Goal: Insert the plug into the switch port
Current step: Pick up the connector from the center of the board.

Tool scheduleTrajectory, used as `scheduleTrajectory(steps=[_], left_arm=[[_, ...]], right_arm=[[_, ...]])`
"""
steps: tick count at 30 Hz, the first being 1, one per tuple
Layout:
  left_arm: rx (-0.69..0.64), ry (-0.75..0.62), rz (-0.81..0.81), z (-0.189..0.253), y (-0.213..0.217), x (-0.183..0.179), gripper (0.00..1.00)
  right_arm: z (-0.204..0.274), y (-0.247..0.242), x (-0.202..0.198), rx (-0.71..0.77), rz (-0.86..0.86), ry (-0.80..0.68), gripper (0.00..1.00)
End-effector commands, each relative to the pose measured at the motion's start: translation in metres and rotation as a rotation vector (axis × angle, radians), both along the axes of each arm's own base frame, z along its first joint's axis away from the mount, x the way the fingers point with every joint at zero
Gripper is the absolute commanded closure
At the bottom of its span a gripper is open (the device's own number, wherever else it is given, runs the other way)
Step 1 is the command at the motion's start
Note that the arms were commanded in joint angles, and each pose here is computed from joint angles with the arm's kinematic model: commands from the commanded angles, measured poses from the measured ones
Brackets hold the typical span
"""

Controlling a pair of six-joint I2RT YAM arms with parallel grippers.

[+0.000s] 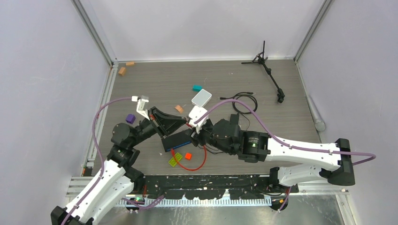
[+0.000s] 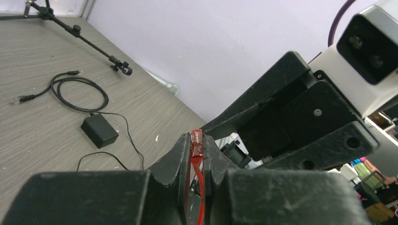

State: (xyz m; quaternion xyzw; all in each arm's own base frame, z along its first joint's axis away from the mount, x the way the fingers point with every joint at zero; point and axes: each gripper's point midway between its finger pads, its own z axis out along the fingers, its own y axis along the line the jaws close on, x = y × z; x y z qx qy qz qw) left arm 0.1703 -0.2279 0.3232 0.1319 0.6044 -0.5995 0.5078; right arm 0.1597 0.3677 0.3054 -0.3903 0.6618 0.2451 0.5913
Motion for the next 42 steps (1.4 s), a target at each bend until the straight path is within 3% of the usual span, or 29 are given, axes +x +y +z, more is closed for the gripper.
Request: scheduleTrajectory(steps=[1, 8, 15, 22, 34, 42], left_arm=[[-0.040, -0.221, -0.072, 0.021, -0.001, -0.022, 1.00], [-0.053, -0.439, -0.294, 0.032, -0.006, -0.067, 1.00], [-0.038, -0.505, -0.387, 0.036, -0.007, -0.081, 1.00], [-0.043, -0.552, -0.401, 0.043, -0.006, -0.087, 1.00], [-0.087, -0.562, -0.384, 0.053, -0.007, -0.084, 1.00], [-0.104, -0.576, -0.367, 0.058, -0.006, -0.083, 1.00]], right_arm=[[0.031, -0.016, -0.019, 0.075, 0.099, 0.076, 0.45], [0.045, -0.052, -0.043, 0.252, 0.428, 0.339, 0.41], [0.069, -0.043, -0.076, 0.397, 0.749, 0.470, 0.44], [0.062, -0.025, -0.066, 0.431, 0.779, 0.503, 0.44], [0.055, -0.016, -0.075, 0.462, 0.908, 0.587, 0.52], [0.047, -0.016, -0.076, 0.456, 0.912, 0.605, 0.67]])
